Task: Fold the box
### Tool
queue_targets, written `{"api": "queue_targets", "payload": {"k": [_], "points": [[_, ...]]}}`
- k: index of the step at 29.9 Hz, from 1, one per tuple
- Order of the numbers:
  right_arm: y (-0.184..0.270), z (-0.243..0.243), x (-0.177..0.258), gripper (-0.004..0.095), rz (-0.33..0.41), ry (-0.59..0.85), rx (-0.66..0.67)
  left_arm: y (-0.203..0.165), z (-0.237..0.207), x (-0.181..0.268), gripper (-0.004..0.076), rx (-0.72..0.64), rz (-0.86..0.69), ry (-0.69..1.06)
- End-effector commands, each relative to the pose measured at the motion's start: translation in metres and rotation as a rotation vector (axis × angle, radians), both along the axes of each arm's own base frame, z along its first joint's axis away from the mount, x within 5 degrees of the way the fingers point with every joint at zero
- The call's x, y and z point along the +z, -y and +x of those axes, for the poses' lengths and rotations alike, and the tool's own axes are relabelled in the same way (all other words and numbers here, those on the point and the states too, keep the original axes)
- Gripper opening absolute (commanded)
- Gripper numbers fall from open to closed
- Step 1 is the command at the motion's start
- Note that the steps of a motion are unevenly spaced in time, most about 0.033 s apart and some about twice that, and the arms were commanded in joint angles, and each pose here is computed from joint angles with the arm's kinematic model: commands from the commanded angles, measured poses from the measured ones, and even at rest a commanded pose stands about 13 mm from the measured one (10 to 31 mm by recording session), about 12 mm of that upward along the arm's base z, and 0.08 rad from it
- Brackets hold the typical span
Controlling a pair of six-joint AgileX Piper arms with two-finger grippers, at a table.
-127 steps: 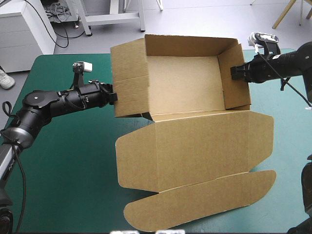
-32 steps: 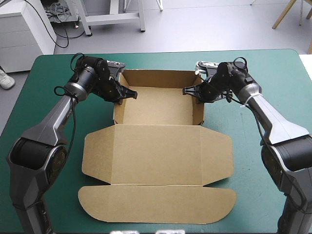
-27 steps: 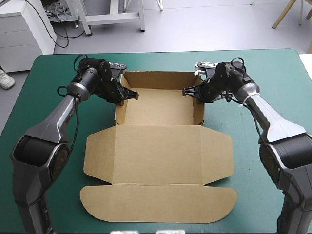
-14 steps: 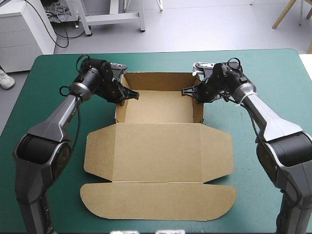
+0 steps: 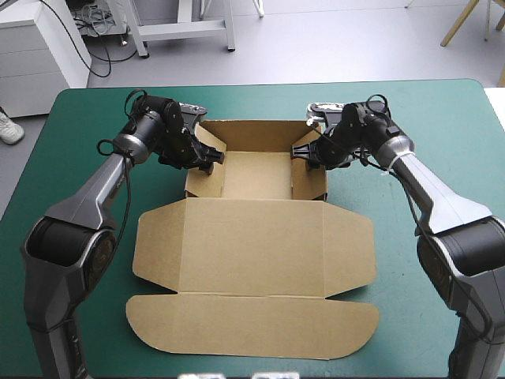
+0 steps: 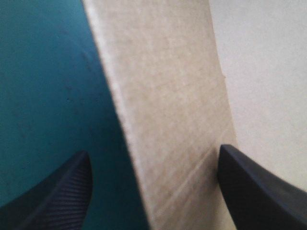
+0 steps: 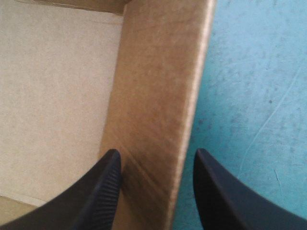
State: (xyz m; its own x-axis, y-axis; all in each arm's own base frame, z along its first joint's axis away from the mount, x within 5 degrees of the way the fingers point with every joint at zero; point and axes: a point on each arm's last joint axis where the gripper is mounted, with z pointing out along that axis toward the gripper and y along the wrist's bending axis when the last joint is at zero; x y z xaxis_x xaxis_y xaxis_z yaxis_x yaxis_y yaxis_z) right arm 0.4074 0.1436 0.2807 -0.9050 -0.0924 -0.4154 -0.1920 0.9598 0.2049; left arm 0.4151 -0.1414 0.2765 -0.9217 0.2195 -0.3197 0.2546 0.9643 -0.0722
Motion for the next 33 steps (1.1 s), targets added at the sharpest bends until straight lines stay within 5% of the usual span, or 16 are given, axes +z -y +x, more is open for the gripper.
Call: {"api": "queue_targets", "payload": {"k": [1,17,33], "points": [[0.005,-0.013,0.048,0.0519,0.036,0.134,0.005,-0.005,-0.017,0.057,0.0542,-0.004,-0.032,0.155],[0.024,-0.068,0.121,0.0609,0.035,0.235,0.034,-0.045,-0.125,0.182,0.0472,-0.054,-0.048,0.486],[0.018,-0.057,0.104,0.0609,0.044,0.172,0.027,-0.099,-0.288,0.158,0.0472,-0.05,-0.082,0.575]]}}
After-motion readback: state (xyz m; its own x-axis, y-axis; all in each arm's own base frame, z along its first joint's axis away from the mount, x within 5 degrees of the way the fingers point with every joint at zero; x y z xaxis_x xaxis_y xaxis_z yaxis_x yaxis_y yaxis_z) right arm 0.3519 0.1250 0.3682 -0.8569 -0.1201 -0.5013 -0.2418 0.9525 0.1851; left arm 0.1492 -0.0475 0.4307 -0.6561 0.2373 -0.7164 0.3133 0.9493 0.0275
